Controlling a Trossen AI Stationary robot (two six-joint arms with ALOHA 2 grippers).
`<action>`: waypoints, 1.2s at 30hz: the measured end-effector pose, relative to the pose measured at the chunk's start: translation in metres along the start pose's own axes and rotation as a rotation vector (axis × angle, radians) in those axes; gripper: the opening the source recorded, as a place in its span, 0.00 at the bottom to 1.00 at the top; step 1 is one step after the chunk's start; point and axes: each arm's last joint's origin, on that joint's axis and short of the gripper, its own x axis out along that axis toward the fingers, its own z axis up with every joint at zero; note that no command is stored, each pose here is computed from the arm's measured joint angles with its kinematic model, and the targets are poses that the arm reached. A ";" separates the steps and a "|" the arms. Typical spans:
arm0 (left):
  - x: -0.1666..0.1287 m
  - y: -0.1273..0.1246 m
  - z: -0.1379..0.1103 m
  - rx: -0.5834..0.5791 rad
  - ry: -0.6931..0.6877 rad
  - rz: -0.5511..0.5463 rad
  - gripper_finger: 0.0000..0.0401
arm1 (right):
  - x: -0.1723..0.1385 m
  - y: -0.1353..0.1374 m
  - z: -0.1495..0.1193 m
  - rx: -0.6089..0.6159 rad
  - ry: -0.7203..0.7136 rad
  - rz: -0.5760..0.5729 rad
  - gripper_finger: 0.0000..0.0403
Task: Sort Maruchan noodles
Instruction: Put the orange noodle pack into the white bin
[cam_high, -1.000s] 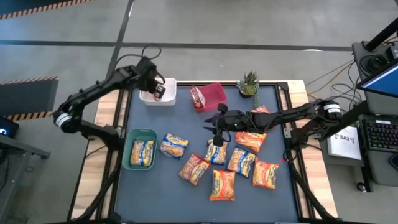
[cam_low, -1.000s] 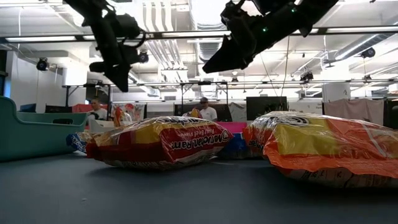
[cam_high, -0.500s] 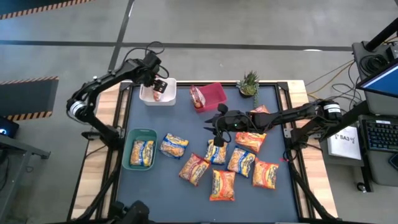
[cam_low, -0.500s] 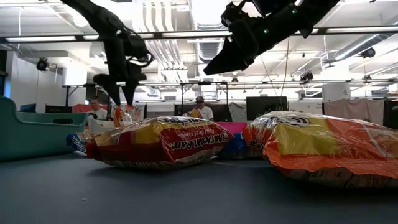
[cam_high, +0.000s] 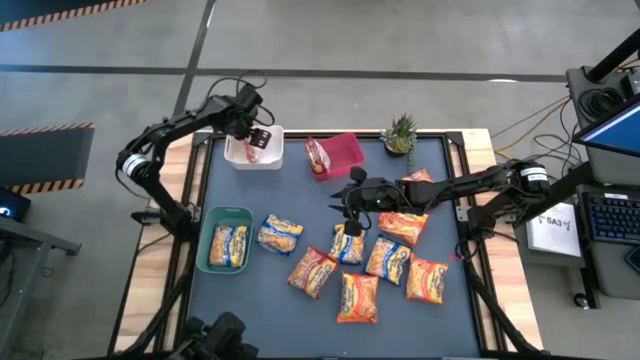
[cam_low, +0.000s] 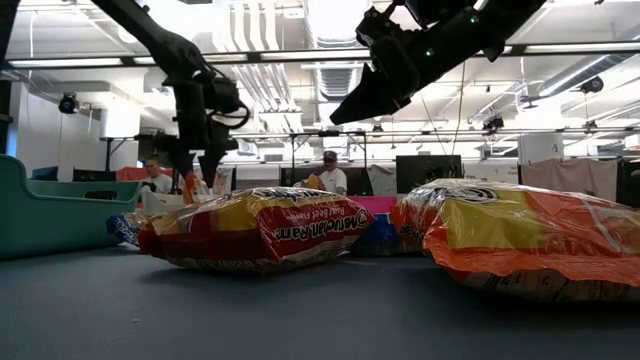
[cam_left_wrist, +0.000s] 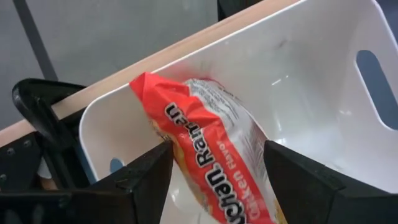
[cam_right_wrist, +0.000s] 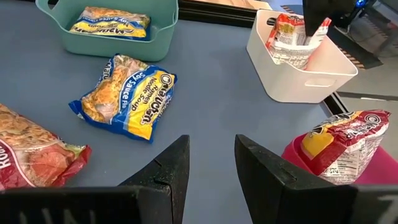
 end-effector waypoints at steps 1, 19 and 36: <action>0.002 0.000 0.000 -0.001 -0.001 -0.001 0.58 | 0.000 0.000 0.000 0.000 0.000 0.000 0.29; 0.013 -0.001 -0.005 0.001 0.022 0.057 0.36 | 0.000 0.000 0.000 -0.002 0.002 -0.001 0.29; 0.009 0.005 -0.012 0.051 0.060 0.230 0.09 | 0.000 0.000 0.000 -0.002 0.001 -0.001 0.29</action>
